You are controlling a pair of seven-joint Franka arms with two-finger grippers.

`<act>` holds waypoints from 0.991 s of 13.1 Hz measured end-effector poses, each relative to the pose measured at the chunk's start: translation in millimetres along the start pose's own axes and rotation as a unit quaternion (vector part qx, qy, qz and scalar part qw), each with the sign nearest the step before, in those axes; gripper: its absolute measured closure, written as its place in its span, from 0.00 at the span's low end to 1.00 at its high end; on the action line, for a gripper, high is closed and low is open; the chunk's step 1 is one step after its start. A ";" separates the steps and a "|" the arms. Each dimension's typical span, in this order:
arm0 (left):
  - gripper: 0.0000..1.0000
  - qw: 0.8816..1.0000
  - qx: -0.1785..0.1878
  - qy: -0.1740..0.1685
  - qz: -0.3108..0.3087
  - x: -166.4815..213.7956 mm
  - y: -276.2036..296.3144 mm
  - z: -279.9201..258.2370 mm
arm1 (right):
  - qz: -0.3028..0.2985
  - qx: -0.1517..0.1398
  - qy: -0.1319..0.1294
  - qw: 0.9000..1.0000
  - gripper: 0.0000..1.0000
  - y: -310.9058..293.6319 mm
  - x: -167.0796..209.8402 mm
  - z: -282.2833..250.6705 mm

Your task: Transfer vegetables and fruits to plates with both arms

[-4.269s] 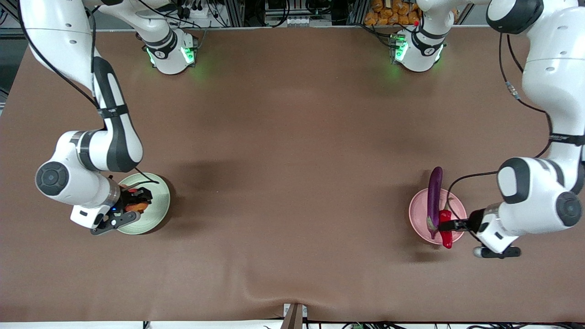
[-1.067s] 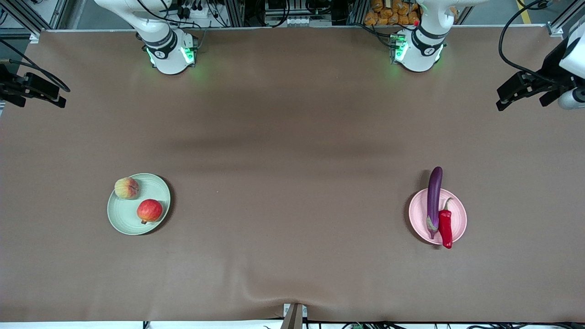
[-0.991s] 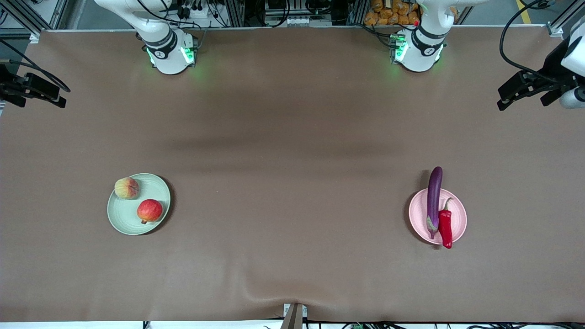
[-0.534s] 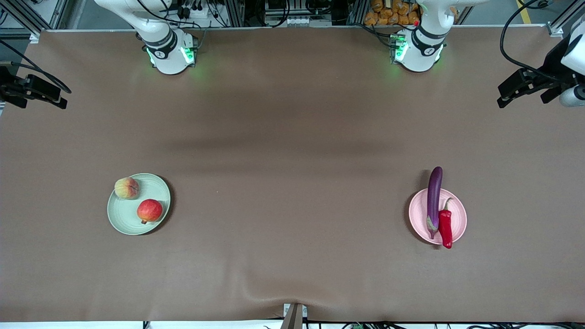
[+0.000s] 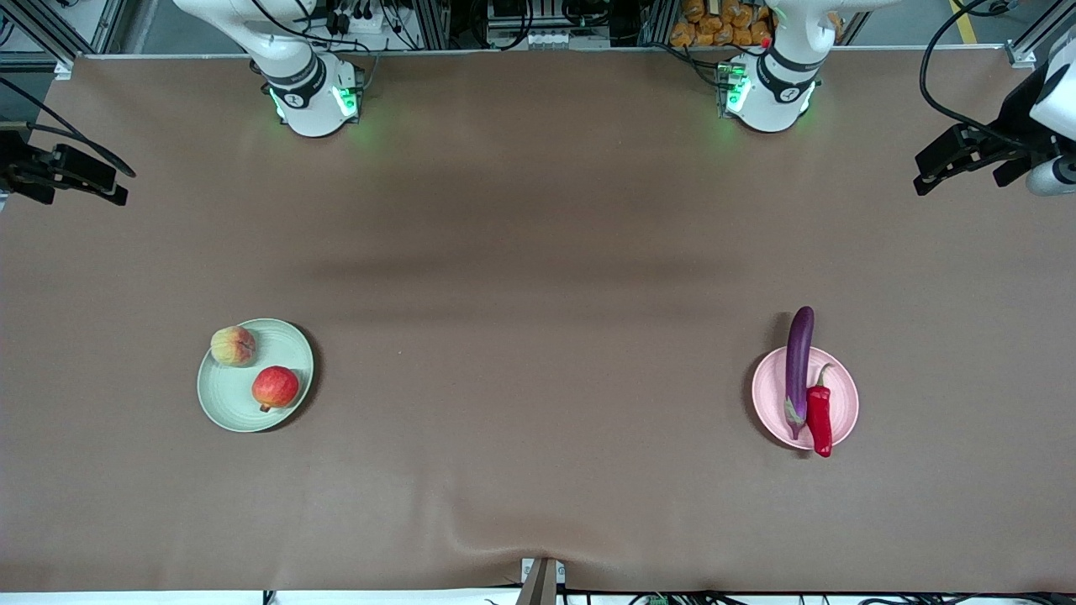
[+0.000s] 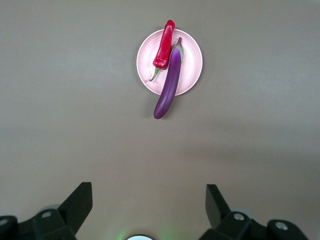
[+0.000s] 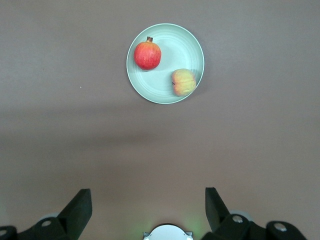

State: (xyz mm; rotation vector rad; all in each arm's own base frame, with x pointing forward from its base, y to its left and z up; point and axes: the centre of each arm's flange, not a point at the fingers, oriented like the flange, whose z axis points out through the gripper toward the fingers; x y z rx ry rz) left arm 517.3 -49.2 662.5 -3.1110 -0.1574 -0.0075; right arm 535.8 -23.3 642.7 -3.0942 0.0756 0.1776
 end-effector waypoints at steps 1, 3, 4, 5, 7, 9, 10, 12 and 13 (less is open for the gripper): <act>0.00 1.000 0.000 0.000 -0.001 0.1 -1.2 -0.1 | 0.000 0.000 -0.001 1.000 0.00 0.4 1.3 1.6; 0.00 1.000 0.000 -0.002 -0.004 0.2 -4.6 0.1 | 0.001 0.000 -0.002 1.000 0.00 1.6 1.9 2.4; 0.00 1.000 0.000 -0.003 -0.005 0.2 -5.3 0.3 | 0.002 0.000 -0.002 1.000 0.00 2.1 1.9 2.4; 0.00 1.000 0.000 -0.003 -0.005 0.2 -5.5 0.3 | 0.002 0.000 -0.002 1.000 0.00 2.7 1.9 2.4; 0.00 1.000 0.001 -0.004 -0.005 0.1 -5.5 0.4 | 0.003 0.000 -0.003 1.000 0.00 3.5 1.9 3.1; 0.00 1.000 0.001 -0.004 -0.005 0.1 -5.5 0.4 | 0.003 0.000 -0.007 1.000 0.00 3.6 2.3 6.4; 0.00 1.000 0.001 -0.004 -0.005 0.1 -5.5 0.4 | 0.003 0.000 -0.010 1.000 0.00 3.7 2.6 8.5; 0.00 1.000 0.001 -0.004 -0.005 0.1 -5.5 0.4 | 0.003 0.000 -0.012 1.000 0.00 3.7 3.6 10.9; 0.00 1.000 0.001 -0.004 -0.005 0.0 -5.5 0.4 | 0.003 0.000 -0.013 1.000 0.00 3.5 4.3 12.1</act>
